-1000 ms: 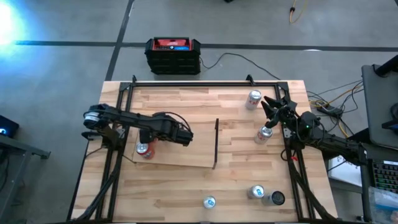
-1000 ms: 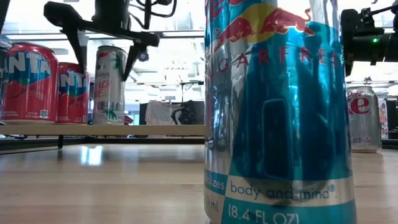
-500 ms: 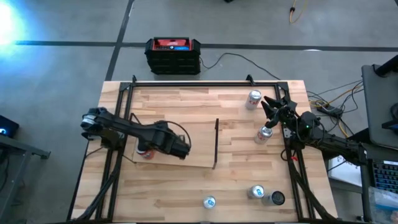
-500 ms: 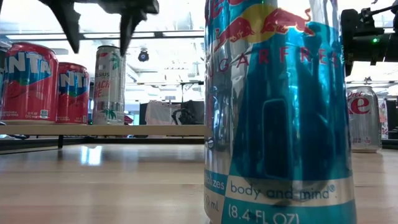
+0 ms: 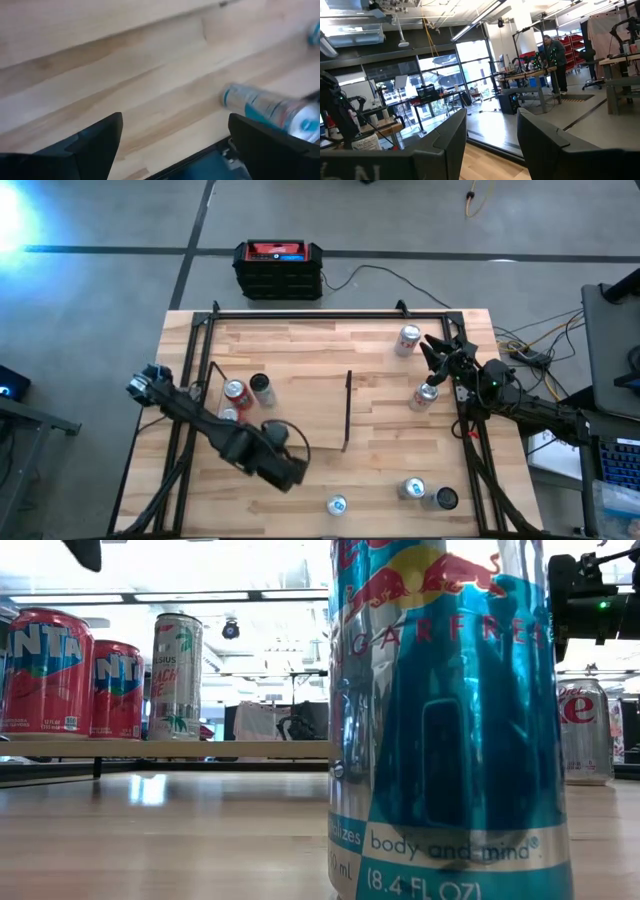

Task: Place canned beverage on shelf
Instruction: Put the left blue soda can on the shelf

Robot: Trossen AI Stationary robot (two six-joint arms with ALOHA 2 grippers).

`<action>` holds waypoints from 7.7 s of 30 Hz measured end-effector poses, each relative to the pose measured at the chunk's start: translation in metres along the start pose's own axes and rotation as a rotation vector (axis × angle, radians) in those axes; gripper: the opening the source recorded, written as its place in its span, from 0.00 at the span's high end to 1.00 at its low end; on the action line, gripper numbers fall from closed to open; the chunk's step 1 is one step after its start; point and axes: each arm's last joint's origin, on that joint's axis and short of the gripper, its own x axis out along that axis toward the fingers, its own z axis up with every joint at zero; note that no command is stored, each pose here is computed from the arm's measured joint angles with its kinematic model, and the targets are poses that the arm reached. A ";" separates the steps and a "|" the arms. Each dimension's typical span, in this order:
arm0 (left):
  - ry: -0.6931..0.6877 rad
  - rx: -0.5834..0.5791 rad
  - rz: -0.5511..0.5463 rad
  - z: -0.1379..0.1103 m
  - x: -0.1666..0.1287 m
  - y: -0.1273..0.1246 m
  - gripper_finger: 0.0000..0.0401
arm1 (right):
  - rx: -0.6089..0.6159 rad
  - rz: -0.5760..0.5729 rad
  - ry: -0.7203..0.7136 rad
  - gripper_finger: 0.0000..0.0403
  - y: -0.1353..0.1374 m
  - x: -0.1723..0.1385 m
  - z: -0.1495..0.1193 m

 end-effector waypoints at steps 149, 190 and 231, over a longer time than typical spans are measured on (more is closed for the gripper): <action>-0.419 1.149 -0.138 -0.072 0.067 -0.104 0.10 | -0.005 -0.003 0.022 0.61 0.000 0.000 -0.002; -0.235 1.158 -0.172 -0.046 0.081 -0.107 0.13 | -0.006 -0.004 0.022 0.61 0.000 0.000 -0.002; -0.176 1.188 -0.074 -0.023 0.027 -0.079 0.47 | -0.005 -0.003 0.022 0.61 0.000 0.000 -0.002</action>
